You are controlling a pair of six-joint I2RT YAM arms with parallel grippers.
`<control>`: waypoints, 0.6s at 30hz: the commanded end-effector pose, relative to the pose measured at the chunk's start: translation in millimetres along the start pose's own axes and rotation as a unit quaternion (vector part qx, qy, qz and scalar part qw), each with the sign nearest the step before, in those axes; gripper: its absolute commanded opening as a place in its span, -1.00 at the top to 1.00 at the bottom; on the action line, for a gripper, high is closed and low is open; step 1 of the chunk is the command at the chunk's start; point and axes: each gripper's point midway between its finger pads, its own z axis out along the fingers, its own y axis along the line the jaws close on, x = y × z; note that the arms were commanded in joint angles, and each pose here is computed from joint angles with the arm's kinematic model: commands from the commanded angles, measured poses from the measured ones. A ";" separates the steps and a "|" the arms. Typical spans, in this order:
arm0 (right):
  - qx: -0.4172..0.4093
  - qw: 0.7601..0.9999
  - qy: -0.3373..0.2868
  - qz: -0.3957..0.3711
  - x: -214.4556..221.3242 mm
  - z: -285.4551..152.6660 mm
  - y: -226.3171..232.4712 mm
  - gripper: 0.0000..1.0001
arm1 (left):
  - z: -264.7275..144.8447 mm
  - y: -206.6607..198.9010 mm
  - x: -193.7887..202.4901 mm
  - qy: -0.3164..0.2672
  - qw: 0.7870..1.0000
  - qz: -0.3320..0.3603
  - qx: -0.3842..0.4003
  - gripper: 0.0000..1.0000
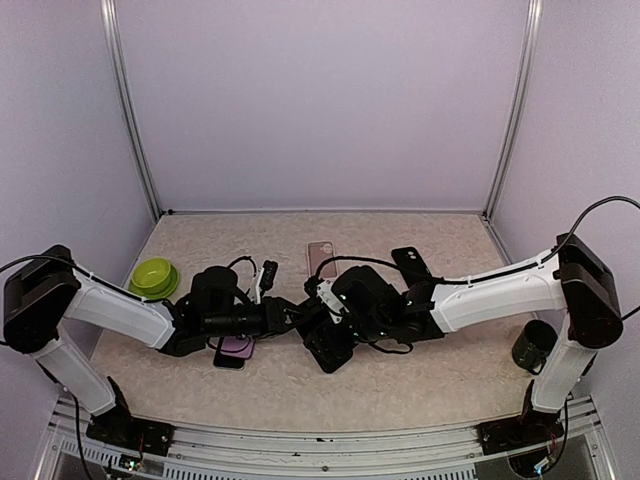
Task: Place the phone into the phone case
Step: Pass from the left arm to the right, then press the phone at the top left corner of the phone case.
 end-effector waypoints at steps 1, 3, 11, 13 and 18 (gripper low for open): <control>0.021 1.000 -0.015 0.011 -5.6 -3.9 -4.8 -0.37 | -8.7 -18.3 -13.2 -0.026 0.999 0.009 0.033 0.37; 0.026 0.999 -0.016 0.015 -6.8 -4.4 -7.1 -0.38 | -9.3 -18.1 -12.9 -0.026 0.999 0.009 0.033 0.37; 0.027 0.999 -0.015 0.042 -9.5 -6.2 -12.5 -0.37 | -12.3 -17.3 -13.9 -0.034 0.999 0.009 0.036 0.49; 0.023 0.998 -0.016 0.048 -11.1 -6.7 -11.6 -0.38 | -12.0 -17.2 -15.4 -0.037 0.999 0.008 0.036 0.63; 0.023 0.998 -0.018 0.059 -14.3 -7.0 -11.0 -0.38 | -10.5 -15.0 -23.6 -0.046 0.998 0.006 0.031 1.00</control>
